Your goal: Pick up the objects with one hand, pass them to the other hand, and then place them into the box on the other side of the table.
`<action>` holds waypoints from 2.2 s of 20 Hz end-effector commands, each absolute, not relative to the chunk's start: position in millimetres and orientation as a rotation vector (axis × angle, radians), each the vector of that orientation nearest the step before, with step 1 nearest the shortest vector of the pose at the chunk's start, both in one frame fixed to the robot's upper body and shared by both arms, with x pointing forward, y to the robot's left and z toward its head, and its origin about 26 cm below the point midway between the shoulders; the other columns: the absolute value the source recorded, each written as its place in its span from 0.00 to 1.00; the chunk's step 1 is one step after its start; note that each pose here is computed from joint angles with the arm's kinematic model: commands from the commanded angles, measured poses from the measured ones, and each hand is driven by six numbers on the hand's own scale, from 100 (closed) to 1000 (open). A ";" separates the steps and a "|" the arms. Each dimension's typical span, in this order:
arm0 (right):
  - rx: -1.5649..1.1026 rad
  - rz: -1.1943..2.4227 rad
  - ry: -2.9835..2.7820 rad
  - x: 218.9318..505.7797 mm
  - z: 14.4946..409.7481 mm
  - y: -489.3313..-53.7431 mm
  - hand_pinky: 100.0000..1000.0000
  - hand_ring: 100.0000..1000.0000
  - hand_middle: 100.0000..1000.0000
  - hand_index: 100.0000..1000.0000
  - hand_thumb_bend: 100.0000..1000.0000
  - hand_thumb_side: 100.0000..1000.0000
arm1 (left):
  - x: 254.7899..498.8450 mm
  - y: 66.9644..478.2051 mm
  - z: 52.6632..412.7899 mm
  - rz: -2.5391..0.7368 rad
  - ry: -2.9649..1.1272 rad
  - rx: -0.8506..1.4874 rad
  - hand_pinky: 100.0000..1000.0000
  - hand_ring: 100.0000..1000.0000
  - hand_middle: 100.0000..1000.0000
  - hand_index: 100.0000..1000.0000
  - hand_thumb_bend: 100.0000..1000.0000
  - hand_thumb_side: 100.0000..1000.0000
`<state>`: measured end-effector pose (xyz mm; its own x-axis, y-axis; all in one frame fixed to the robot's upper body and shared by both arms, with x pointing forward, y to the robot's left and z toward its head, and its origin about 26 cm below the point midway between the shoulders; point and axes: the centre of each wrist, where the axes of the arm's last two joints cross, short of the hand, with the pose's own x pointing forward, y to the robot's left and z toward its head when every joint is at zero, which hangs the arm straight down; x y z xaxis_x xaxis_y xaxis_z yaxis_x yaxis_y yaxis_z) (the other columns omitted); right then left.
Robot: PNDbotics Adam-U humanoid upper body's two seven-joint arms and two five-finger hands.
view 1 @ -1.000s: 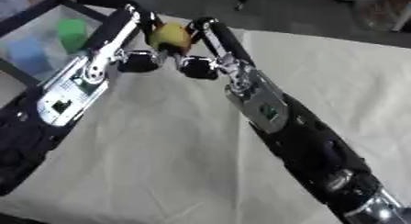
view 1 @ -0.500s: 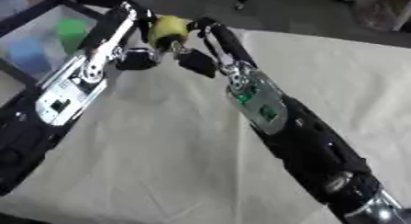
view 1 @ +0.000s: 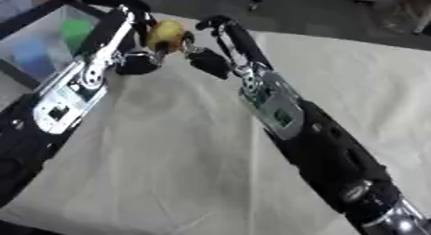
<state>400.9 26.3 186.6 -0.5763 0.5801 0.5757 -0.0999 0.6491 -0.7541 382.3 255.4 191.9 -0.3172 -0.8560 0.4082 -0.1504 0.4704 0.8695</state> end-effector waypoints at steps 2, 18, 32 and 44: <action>-0.388 0.956 -2.036 402.0 203.2 23.9 0.91 0.82 0.84 0.78 0.00 0.70 | 384.6 274.1 208.5 -0.847 -1.772 0.943 0.85 0.48 0.21 0.24 0.00 0.00; -0.480 0.863 -2.103 408.3 218.9 4.6 0.90 0.81 0.83 0.77 0.00 0.50 | 387.0 397.0 245.2 -0.572 -1.513 1.252 0.85 0.50 0.23 0.26 0.04 0.00; -0.586 0.786 -2.142 413.3 243.0 -18.5 0.90 0.80 0.83 0.77 0.00 0.42 | 396.1 442.7 226.6 -0.466 -1.378 1.305 0.86 0.52 0.29 0.35 0.00 0.00; -0.591 0.744 -2.132 416.6 246.2 -29.6 0.90 0.80 0.83 0.77 0.00 0.45 | 400.8 451.1 215.1 -0.578 -1.223 1.425 0.95 0.80 0.71 0.88 0.51 0.61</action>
<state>416.6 -24.8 231.5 -0.5662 0.6267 0.5355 0.1313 0.7099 -0.6920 401.6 446.0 196.6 0.3345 -0.8947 0.2959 -0.3195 0.1877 0.9288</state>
